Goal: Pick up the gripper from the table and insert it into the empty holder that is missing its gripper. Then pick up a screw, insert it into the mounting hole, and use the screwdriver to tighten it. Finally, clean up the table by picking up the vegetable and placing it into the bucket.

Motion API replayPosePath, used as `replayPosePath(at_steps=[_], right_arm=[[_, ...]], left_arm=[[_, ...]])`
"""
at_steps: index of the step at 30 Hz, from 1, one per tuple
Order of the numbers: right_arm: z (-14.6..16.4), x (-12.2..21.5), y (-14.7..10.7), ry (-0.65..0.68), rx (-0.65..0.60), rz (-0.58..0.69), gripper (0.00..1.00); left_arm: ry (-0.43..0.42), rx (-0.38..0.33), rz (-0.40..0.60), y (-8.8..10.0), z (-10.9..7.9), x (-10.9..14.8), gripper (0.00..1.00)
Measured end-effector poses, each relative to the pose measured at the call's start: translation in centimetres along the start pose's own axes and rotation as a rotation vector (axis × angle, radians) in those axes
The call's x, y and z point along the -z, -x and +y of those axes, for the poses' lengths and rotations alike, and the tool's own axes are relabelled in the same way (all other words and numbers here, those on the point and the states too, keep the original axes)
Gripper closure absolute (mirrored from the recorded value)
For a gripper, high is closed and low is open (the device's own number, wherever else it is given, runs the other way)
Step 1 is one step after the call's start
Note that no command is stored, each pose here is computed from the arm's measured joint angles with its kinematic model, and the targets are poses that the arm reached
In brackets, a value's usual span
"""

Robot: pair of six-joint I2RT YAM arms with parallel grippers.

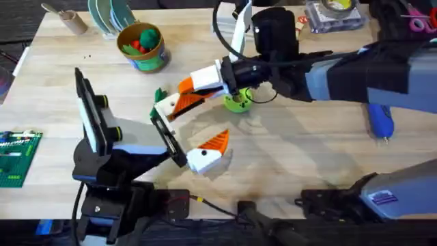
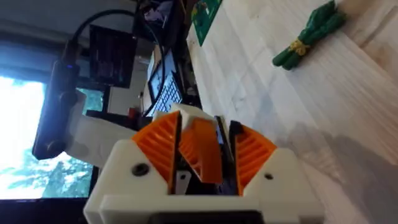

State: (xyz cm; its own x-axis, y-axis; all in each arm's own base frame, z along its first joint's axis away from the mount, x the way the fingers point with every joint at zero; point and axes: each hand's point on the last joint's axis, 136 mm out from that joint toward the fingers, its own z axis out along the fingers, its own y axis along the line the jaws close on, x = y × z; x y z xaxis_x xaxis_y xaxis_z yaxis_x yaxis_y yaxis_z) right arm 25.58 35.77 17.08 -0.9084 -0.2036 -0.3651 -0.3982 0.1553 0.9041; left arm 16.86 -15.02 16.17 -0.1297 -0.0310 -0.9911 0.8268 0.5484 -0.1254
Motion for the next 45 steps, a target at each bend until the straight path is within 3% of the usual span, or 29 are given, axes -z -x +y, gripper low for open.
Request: replayPosePath(at_steps=[6, 9, 15, 18, 26, 30, 31, 45], right_arm=[[0.5, 1.2, -0.2, 0.057, -0.009, 0.035, 0.240], [0.3, 2.0, 0.3, 0.063, -0.014, 0.026, 0.174], [-0.9, 3.8, 2.9, 0.014, 0.028, -0.084, 0.164], [-3.2, 5.5, 6.1, -0.139, 0.115, -0.207, 0.159], [-4.5, 7.1, 7.3, -0.391, 0.169, -0.176, 0.158], [-3.0, 8.6, 8.5, -0.487, 0.291, -0.189, 0.156], [-1.9, 9.9, 8.8, -0.551, 0.372, -0.199, 0.156], [0.0, 15.6, 5.0, -0.842, 0.462, -0.129, 0.156]], left_arm=[[-0.030, -0.006, 0.004, -0.1, -0.5, 0.0, 0.007], [-0.033, -0.005, 0.004, -0.1, -0.6, 0.0, 0.007], [-0.038, -0.005, 0.005, -0.1, -0.7, 0.0, 0.008], [-0.044, -0.004, 0.006, -0.1, -0.8, 0.0, 0.008], [-0.047, -0.004, 0.006, -0.2, -0.8, 0.0, 0.009], [-0.048, -0.004, 0.006, -0.2, -0.8, 0.0, 0.008], [-0.047, -0.004, 0.006, -0.2, -0.8, 0.0, 0.008], [-0.047, -0.003, 0.007, -0.2, -0.8, 0.0, 0.008]])
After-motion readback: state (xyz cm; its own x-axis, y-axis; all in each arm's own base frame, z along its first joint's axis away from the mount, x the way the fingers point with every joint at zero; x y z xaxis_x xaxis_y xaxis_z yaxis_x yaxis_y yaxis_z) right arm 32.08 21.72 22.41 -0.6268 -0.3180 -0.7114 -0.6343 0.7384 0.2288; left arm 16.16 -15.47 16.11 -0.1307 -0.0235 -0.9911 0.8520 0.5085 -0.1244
